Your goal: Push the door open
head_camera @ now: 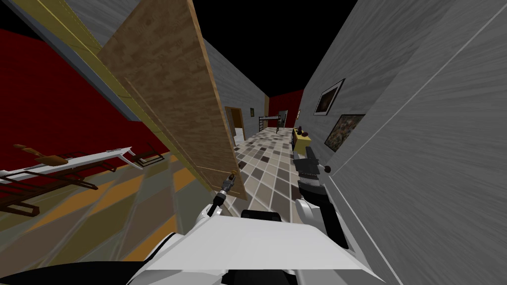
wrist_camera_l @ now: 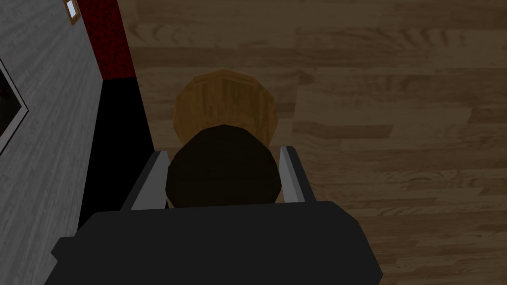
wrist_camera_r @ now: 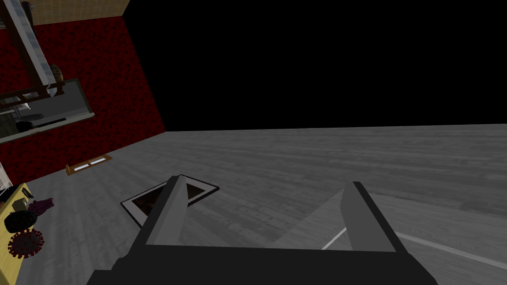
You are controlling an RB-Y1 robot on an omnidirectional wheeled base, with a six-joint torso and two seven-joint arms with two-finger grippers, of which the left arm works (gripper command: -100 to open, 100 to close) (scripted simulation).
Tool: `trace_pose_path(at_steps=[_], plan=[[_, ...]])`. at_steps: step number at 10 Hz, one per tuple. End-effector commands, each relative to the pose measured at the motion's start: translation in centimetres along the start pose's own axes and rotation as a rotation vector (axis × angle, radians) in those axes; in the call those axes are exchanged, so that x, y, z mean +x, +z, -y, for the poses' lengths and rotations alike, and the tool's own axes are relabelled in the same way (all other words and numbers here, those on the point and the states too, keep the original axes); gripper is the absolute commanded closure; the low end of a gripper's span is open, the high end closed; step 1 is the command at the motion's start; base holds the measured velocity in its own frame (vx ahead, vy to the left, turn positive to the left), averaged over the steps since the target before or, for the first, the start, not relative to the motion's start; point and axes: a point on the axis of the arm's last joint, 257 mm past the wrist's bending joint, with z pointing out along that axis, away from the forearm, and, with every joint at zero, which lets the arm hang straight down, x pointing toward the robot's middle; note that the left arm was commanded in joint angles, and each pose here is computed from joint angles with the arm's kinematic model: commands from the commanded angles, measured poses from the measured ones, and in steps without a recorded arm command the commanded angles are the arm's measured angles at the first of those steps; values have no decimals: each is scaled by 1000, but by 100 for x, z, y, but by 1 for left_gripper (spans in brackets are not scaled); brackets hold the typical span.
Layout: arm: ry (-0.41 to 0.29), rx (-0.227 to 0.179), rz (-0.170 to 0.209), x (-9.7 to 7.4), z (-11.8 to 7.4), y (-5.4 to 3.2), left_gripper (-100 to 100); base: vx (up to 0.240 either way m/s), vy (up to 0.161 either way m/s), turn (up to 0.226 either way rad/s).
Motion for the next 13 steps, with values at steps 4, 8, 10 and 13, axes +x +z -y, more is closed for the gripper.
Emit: trace_pose_path(at_steps=[4,8,10,13], plan=[[-124,-21,13,-29,-36,13,100,25,-4,-9],[-250,-42,29,-60,-76,25,100,40,-3,-15],[-293,-48,35,-68,-89,28,100,41,-5,-13],[-406,-68,53,-96,-129,38,100,34,-2,-14]])
